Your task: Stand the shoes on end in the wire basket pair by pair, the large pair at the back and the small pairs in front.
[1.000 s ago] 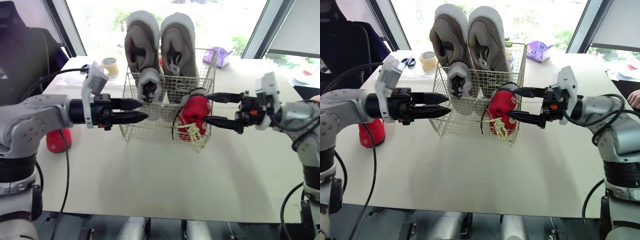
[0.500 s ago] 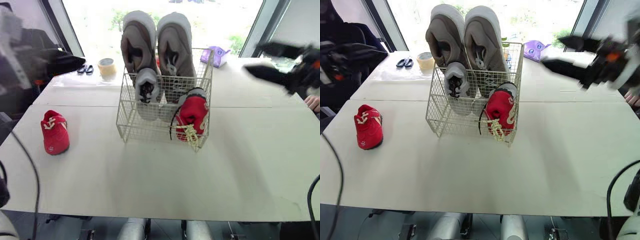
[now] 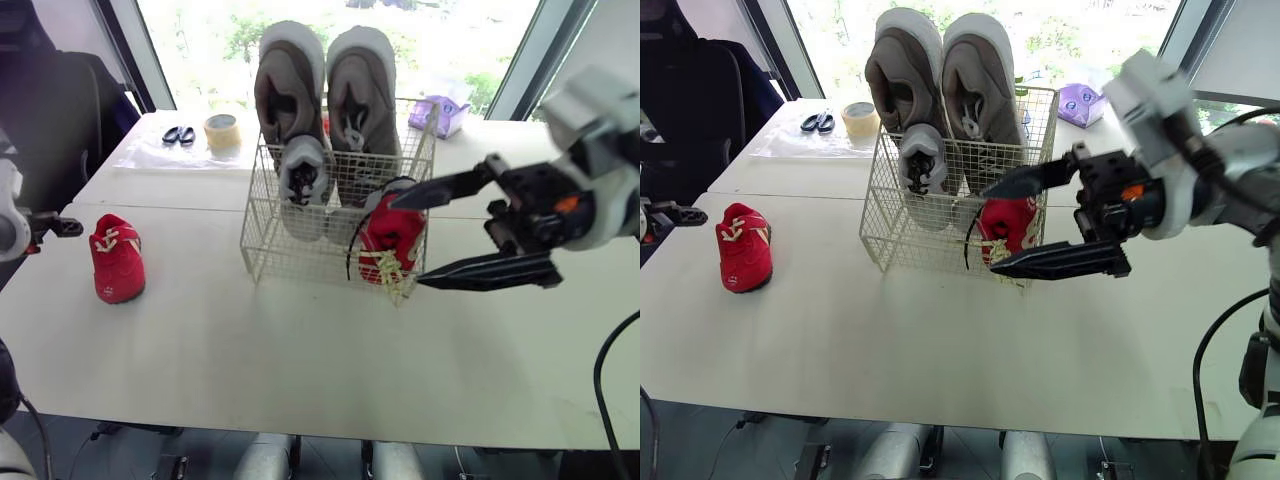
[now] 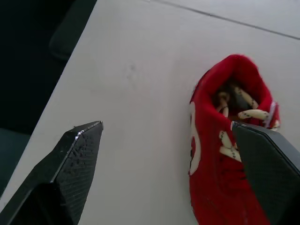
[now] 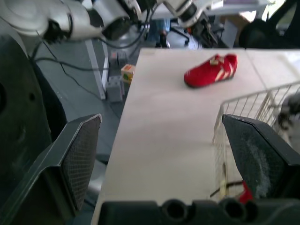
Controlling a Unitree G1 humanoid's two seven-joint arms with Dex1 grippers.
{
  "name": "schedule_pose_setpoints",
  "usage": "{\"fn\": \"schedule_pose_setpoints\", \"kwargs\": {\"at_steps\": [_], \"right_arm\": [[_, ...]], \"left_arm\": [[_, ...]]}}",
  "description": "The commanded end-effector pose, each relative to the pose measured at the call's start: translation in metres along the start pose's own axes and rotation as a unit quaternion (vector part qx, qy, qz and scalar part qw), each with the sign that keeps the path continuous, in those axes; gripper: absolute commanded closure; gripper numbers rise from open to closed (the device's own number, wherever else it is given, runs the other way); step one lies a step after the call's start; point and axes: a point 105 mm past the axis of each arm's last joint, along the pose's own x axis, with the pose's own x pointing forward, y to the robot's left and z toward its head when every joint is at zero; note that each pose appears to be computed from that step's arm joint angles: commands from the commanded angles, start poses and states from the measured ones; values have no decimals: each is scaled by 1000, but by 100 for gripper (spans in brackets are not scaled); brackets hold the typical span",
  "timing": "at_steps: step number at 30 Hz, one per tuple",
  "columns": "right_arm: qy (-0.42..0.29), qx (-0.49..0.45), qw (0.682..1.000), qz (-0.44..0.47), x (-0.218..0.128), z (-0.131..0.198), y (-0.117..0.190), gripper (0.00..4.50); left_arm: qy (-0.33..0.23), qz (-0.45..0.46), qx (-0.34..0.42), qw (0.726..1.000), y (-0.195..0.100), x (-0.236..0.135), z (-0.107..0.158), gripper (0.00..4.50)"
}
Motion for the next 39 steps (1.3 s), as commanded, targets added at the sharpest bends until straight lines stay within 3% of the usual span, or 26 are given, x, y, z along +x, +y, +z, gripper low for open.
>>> {"fn": "schedule_pose_setpoints", "kwargs": {"at_steps": [1, 11, 20, 25, 29, 31, 33, 35, 37, 39], "right_arm": [[2, -38, 999, -3, -3, 10, 6, 2], [3, -28, 999, -40, -4, 1, 5, 2], [4, -24, 998, -63, -5, -4, 2, 0], [-1, -18, 998, -67, -6, -6, -3, 0], [-24, -26, 996, -85, -14, 4, -12, 0], [-38, -33, 994, -95, -19, 12, -17, 0], [-59, -38, 993, -95, -22, 21, -22, 0], [-76, -42, 993, -85, -24, 29, -24, 0], [-84, -38, 993, -76, -25, 31, -27, 0], [-83, -34, 992, -84, -27, 31, -36, 0]], "left_arm": [[-17, -6, -13, 1000, 0, 3, 7, 0], [32, -31, -24, 999, -16, 38, -20, 0], [40, -27, -16, 999, -19, 45, -23, 440], [-5, -49, -39, 998, -17, 25, 6, 446], [-134, -93, -59, 985, -24, -12, 60, 446], [-228, -145, -50, 961, -45, -41, 84, 446], [-303, -239, -59, 921, -77, -80, 92, 446], [-402, -368, -45, 837, -111, -143, 90, 446], [-478, -432, -42, 764, -127, -188, 79, 446], [-485, -422, -44, 764, -144, -190, 67, 446]]}}
